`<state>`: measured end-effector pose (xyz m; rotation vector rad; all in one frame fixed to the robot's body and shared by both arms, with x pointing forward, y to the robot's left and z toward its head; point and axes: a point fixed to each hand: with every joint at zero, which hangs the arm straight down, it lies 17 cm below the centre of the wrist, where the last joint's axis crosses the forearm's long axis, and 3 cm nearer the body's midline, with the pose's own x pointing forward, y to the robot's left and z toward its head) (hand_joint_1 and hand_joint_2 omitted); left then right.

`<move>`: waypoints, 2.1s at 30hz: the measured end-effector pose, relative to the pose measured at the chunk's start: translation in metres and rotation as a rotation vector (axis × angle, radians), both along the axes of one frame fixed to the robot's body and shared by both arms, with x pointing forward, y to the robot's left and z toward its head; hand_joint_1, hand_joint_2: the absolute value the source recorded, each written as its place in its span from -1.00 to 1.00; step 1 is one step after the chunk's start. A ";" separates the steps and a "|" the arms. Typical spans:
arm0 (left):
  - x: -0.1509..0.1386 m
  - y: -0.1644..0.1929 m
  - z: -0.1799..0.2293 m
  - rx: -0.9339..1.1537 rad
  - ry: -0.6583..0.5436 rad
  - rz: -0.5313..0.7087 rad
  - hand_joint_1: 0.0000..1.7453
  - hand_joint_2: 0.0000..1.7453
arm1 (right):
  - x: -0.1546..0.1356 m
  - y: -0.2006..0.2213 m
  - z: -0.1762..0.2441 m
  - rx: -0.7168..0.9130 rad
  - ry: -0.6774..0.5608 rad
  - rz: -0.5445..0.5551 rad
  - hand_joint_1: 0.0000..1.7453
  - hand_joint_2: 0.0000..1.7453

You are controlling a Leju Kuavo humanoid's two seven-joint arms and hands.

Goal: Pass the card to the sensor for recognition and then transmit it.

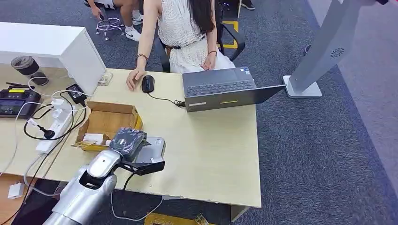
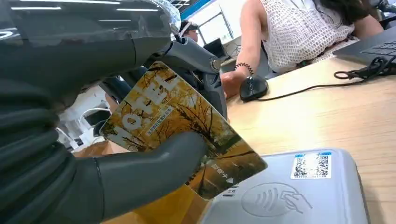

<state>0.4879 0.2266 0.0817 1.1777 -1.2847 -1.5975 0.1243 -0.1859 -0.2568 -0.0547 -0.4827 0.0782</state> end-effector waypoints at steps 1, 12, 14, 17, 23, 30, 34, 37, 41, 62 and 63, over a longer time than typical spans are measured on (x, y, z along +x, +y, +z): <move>0.000 0.000 0.000 0.000 0.000 0.000 1.00 1.00 | 0.000 0.000 0.000 0.000 0.000 0.000 -1.00 1.00; 0.000 0.001 0.001 0.003 -0.011 -0.004 1.00 1.00 | 0.000 0.001 0.000 0.002 0.000 0.001 -1.00 1.00; 0.000 -0.001 0.004 0.000 -0.028 -0.010 1.00 1.00 | 0.000 0.001 0.000 0.003 0.000 0.002 -1.00 1.00; 0.001 -0.004 0.019 -0.018 -0.091 -0.025 1.00 1.00 | 0.000 0.001 0.000 0.004 0.000 0.005 -1.00 1.00; 0.016 -0.008 0.112 -0.056 -0.384 -0.062 1.00 1.00 | 0.000 0.004 0.000 0.002 -0.003 0.036 -1.00 1.00; 0.046 0.006 0.184 0.003 -0.528 -0.044 1.00 1.00 | 0.000 0.007 0.001 0.015 -0.004 0.050 -1.00 1.00; 0.074 0.023 0.214 0.045 -0.557 -0.001 1.00 1.00 | 0.001 0.008 0.001 0.015 -0.004 0.060 -1.00 1.00; 0.086 0.030 0.223 0.059 -0.557 0.017 1.00 1.00 | 0.001 0.008 0.001 0.015 -0.004 0.060 -1.00 1.00; 0.092 0.036 0.219 0.063 -0.540 0.030 1.00 1.00 | 0.001 0.008 0.001 0.015 -0.004 0.060 -1.00 1.00; 0.064 0.008 0.185 -0.069 -0.465 -0.002 -1.00 1.00 | 0.001 0.005 0.001 0.012 -0.002 0.036 -1.00 1.00; 0.063 0.007 0.185 -0.072 -0.466 -0.004 -1.00 1.00 | 0.001 0.005 0.001 0.012 -0.002 0.036 -1.00 1.00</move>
